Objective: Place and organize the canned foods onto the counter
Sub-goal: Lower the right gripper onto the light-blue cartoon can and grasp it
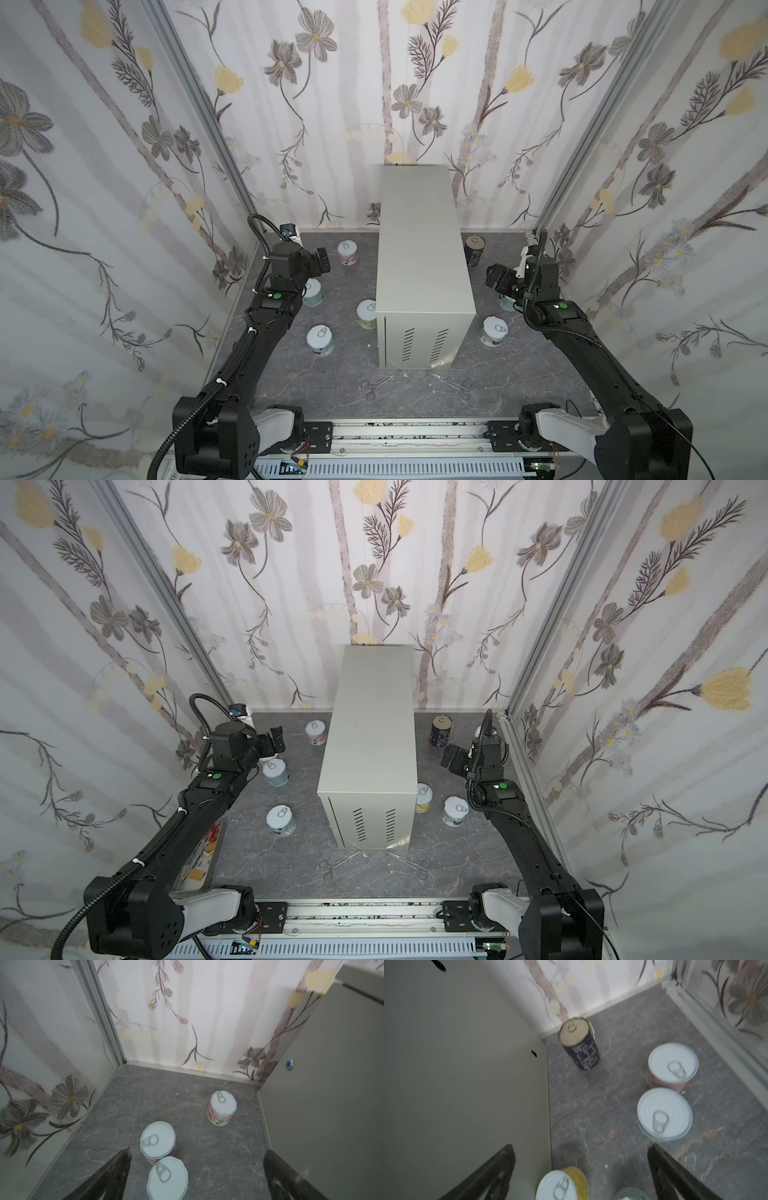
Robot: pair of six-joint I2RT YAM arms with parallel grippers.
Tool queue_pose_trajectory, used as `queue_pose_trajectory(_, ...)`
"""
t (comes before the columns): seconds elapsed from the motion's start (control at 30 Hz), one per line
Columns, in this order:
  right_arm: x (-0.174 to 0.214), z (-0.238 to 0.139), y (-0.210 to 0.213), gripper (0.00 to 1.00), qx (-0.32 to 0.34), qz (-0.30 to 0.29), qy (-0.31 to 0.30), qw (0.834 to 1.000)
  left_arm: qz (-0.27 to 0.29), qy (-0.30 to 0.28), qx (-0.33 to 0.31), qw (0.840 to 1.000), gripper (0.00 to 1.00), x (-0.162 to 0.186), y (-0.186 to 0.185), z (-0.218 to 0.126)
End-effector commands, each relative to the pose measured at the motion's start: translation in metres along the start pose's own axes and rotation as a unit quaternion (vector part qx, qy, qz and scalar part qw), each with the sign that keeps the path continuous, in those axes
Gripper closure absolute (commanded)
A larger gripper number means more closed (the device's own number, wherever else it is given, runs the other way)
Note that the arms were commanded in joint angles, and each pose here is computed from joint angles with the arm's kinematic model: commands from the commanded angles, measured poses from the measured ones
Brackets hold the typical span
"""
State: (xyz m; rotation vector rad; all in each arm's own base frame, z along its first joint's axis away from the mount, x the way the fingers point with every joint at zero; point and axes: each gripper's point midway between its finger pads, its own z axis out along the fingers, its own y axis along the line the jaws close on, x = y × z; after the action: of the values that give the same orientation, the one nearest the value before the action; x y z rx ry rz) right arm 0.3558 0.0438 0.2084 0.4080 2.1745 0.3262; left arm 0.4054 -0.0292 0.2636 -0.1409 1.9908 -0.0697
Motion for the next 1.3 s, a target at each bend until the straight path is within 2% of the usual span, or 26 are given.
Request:
queue_pose_trajectory(0.0, 0.047, -0.010, -0.019, 0.00, 0.034, 0.032, 0.088, 0.995, 0.023, 0.085, 0.004, 0.996, 0.00, 0.036, 0.000, -0.008)
queue_pose_trajectory(0.13, 0.082, -0.011, -0.026, 0.00, 0.029, 0.039, 0.139, 0.989, 0.022, 0.096, 0.009, 0.995, 0.00, 0.045, 0.001, -0.014)
queue_pose_trajectory(0.27, 0.120, -0.007, -0.050, 0.00, 0.064, 0.049, 0.178, 0.981, 0.016, 0.099, 0.014, 0.995, 0.00, 0.051, 0.001, -0.020)
queue_pose_trajectory(0.43, 0.145, 0.002, -0.061, 0.03, 0.076, 0.051, 0.204, 0.975, 0.014, 0.112, 0.019, 0.993, 0.00, 0.066, 0.000, -0.021)
queue_pose_trajectory(0.8, 0.146, 0.018, -0.080, 0.04, 0.120, 0.013, 0.191, 0.974, 0.018, 0.128, 0.021, 0.991, 0.00, 0.079, -0.002, -0.017)
queue_pose_trajectory(1.27, 0.150, 0.035, -0.078, 0.10, 0.111, -0.007, 0.182, 0.977, 0.023, 0.123, 0.021, 0.992, 0.00, 0.084, -0.003, -0.021)
